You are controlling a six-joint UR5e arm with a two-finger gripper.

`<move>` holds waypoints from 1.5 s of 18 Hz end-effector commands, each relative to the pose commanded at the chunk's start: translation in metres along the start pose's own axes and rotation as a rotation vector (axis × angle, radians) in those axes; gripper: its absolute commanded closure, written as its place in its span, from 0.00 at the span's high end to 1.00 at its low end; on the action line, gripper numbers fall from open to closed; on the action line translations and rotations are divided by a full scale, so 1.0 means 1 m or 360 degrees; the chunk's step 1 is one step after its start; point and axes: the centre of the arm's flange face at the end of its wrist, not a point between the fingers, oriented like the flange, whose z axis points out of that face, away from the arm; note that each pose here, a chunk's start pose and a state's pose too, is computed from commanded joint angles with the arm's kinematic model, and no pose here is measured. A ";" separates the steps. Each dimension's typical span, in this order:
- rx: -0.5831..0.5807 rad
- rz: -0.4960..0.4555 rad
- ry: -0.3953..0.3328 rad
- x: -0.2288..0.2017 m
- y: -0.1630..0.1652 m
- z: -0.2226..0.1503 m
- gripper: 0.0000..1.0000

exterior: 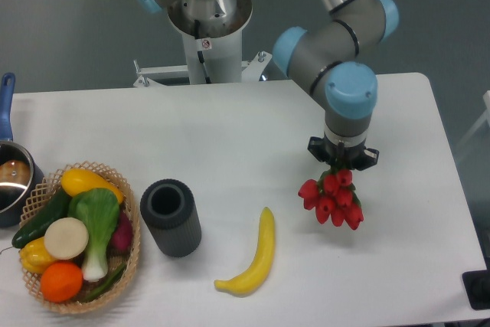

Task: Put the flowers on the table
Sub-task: 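Open the gripper to release the tulips and lift it away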

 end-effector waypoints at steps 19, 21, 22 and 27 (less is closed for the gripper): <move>0.0255 0.0186 -0.0374 -0.039 0.020 -0.159 1.00; 0.0255 0.0347 -0.0404 -0.034 0.021 -0.174 1.00; 0.0245 0.0436 -0.0413 -0.027 0.026 -0.188 1.00; 0.0333 0.0682 -0.0431 0.004 0.046 -0.260 1.00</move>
